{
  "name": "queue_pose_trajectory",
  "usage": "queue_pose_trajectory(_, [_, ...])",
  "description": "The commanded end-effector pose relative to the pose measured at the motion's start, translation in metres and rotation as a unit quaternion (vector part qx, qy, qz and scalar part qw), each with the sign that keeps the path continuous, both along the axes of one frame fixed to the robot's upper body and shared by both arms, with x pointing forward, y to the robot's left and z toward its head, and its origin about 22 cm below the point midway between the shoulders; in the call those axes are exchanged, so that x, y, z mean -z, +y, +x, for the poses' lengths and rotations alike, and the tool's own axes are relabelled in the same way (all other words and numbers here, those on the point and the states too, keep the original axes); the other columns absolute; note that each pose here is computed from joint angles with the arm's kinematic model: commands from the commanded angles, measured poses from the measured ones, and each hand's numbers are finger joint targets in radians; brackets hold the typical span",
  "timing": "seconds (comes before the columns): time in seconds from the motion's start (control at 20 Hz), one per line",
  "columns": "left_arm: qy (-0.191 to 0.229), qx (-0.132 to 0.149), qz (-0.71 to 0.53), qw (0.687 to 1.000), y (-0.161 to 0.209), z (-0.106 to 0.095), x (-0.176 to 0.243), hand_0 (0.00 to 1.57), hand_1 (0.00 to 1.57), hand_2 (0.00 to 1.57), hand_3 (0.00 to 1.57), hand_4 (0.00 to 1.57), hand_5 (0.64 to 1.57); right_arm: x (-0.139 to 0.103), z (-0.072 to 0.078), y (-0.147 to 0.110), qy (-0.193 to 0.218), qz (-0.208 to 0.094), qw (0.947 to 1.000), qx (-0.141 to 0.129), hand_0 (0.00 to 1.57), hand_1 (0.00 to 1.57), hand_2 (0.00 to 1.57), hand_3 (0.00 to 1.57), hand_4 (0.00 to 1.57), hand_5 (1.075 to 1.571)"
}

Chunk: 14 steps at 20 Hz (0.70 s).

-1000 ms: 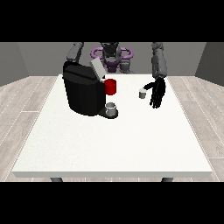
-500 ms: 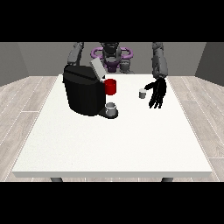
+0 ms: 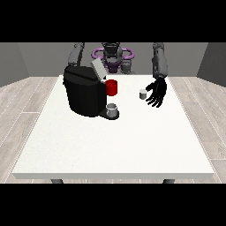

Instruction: Insert the coffee pod into the coffee machine and close the lid

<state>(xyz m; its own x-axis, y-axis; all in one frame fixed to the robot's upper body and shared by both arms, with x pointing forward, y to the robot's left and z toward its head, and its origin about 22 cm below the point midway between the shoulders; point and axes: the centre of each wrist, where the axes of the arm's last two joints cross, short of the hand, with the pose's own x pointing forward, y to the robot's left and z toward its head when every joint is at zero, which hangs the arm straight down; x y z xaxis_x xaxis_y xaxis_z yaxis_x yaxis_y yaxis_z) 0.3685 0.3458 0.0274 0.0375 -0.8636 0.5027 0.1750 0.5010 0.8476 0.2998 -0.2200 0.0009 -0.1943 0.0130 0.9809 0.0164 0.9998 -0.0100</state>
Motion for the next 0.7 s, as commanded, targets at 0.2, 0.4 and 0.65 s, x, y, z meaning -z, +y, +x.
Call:
queue_pose_trajectory(0.2, [0.062, 0.058, -0.003, 0.996, -0.042, -0.012, 0.043, 1.29, 1.29, 1.28, 1.11, 0.07, 1.571, 0.028, -0.013, -0.011, 0.046, 0.004, 0.9989, 0.007, 0.0, 0.0, 0.0, 0.0, 0.34, 1.571])
queue_pose_trajectory(0.4, [0.053, 0.062, 0.001, 0.997, -0.069, -0.005, 0.046, 1.21, 1.21, 1.3, 1.2, 0.14, 1.571, 0.018, 0.001, -0.006, 0.037, -0.003, 0.9992, 0.012, 0.0, 0.0, 0.0, 0.0, 0.36, 1.571])
queue_pose_trajectory(0.65, [0.039, 0.07, 0.0, 0.997, -0.054, -0.008, 0.047, 1.38, 1.38, 1.42, 1.35, 0.66, 1.571, 0.033, -0.014, -0.028, 0.055, 0.01, 0.9983, 0.018, 0.0, 0.0, 0.0, 0.0, 0.41, 1.571])
